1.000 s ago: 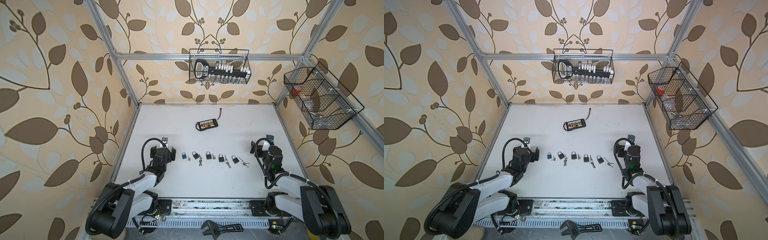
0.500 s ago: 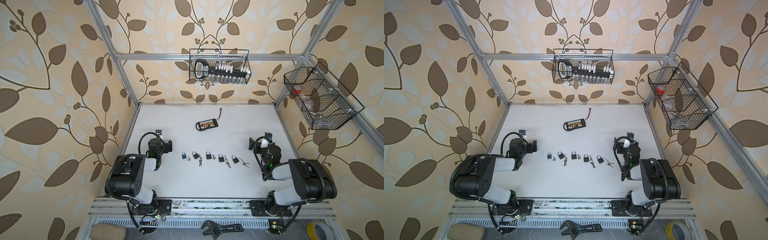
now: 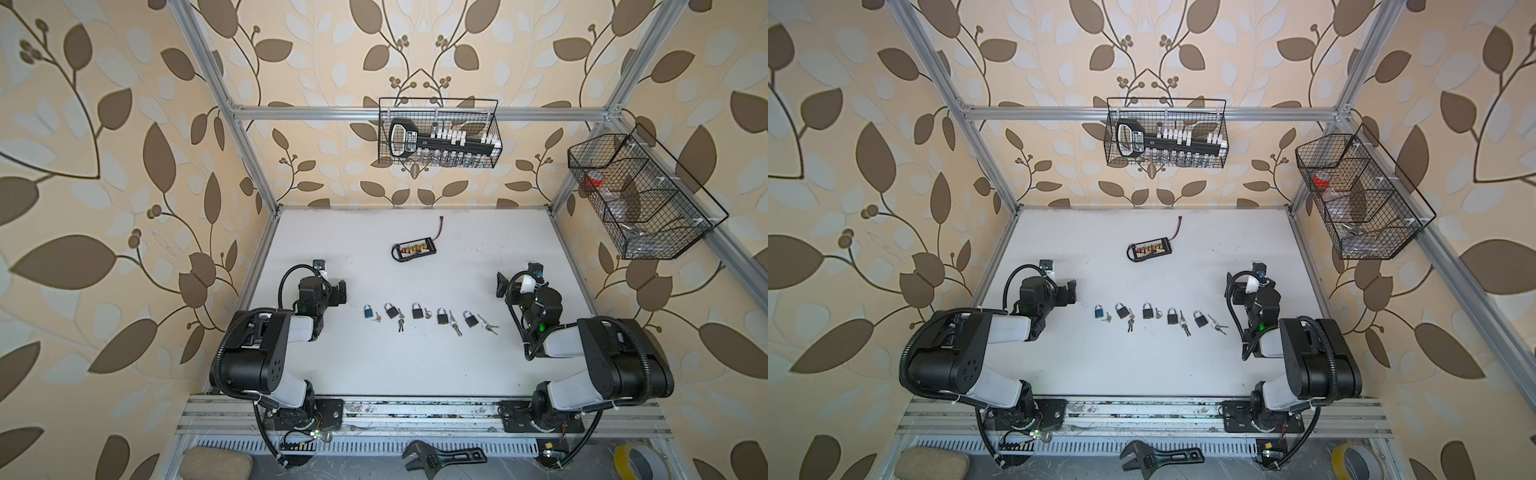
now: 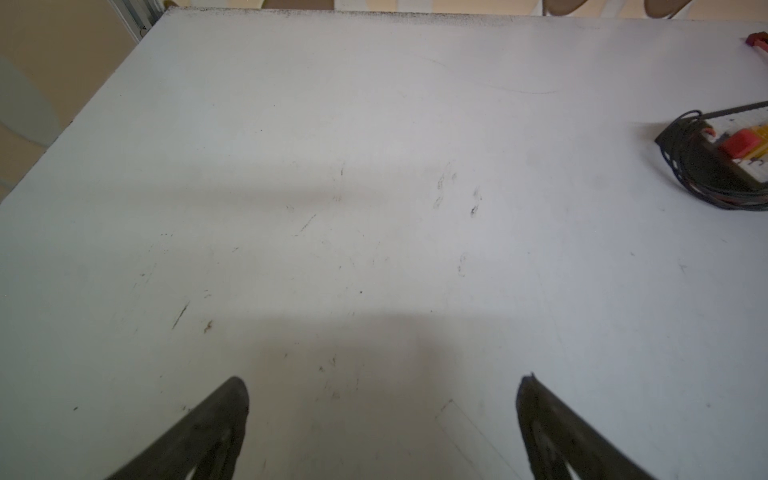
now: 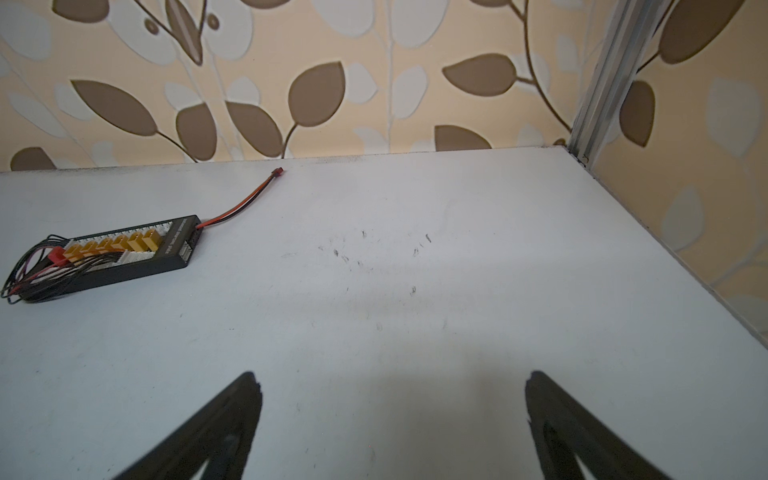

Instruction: Lock with the key

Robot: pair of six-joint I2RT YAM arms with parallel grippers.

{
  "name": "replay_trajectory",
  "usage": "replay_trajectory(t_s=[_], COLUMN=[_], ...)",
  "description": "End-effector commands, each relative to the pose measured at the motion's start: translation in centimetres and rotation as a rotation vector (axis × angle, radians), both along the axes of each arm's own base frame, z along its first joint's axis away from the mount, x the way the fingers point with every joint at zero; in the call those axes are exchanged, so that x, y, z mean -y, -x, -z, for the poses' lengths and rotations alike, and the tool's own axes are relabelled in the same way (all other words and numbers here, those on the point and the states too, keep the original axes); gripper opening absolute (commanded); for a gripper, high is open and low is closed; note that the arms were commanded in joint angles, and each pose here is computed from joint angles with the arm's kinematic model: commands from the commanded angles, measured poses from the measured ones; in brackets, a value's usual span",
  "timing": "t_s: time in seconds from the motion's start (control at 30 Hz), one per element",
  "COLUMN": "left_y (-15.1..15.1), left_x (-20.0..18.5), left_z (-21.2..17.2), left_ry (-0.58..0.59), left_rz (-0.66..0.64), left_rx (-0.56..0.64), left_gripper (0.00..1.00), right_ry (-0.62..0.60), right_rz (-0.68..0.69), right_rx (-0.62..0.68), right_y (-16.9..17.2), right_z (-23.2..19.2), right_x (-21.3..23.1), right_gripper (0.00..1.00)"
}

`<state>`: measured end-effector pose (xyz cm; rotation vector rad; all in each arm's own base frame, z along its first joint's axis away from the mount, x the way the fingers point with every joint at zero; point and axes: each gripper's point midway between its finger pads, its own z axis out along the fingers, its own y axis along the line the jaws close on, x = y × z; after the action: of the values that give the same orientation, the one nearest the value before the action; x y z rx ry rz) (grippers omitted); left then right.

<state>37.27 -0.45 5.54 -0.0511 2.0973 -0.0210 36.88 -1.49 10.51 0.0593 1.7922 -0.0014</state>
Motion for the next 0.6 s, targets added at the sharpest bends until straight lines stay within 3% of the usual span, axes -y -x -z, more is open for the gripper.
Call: replay_trajectory(t_s=[0.0, 0.57], left_y=[-1.16, -1.34], left_x=[0.27, 0.24], left_z=[-1.84, -1.75], left_ry=[0.019, 0.025], left_rz=[0.01, 0.012], left_rx=[0.057, 0.05], left_gripper=[0.99, 0.99], right_ry=[0.009, 0.025], right_rz=[-0.015, -0.003], right_rx=[0.025, 0.029], right_y=[-0.48, -0.46], right_z=[-0.87, -0.98], right_x=[-0.33, -0.49], right_gripper=[1.0, 1.0])
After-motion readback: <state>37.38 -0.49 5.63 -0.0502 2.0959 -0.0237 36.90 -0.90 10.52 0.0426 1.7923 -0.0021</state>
